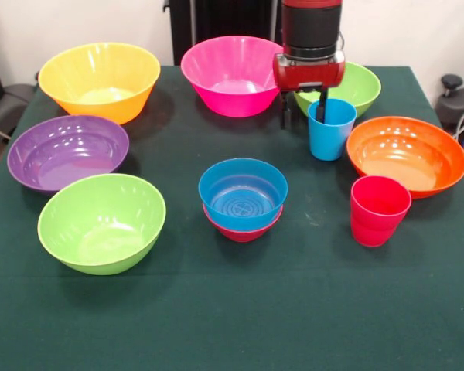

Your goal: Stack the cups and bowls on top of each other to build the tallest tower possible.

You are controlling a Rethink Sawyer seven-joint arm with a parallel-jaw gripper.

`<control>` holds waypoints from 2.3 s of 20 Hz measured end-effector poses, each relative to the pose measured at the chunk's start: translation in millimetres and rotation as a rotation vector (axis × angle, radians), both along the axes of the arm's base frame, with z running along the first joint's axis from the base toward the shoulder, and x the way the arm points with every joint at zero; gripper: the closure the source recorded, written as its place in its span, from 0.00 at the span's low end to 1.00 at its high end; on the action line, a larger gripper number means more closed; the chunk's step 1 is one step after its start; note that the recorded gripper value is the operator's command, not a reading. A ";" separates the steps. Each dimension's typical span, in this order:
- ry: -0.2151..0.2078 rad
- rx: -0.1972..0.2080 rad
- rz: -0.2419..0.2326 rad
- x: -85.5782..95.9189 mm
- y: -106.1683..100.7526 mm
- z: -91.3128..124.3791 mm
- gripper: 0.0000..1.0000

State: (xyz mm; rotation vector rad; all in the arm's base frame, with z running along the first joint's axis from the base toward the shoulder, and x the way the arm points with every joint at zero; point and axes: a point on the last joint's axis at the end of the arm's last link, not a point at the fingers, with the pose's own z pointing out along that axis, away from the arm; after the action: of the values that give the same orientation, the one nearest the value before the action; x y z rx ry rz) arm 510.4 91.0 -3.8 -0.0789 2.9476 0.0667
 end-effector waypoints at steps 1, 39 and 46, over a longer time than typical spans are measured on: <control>0.000 -0.001 0.001 -1.3 -0.8 -1.5 0.00; -0.086 0.030 -0.083 -1.4 -36.8 7.2 1.00; 0.033 0.035 -0.199 29.4 -101.1 31.6 1.00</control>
State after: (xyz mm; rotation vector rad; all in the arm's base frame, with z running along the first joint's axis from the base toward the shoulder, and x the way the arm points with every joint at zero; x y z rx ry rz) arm 539.8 -10.1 27.8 0.2224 2.9686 0.0922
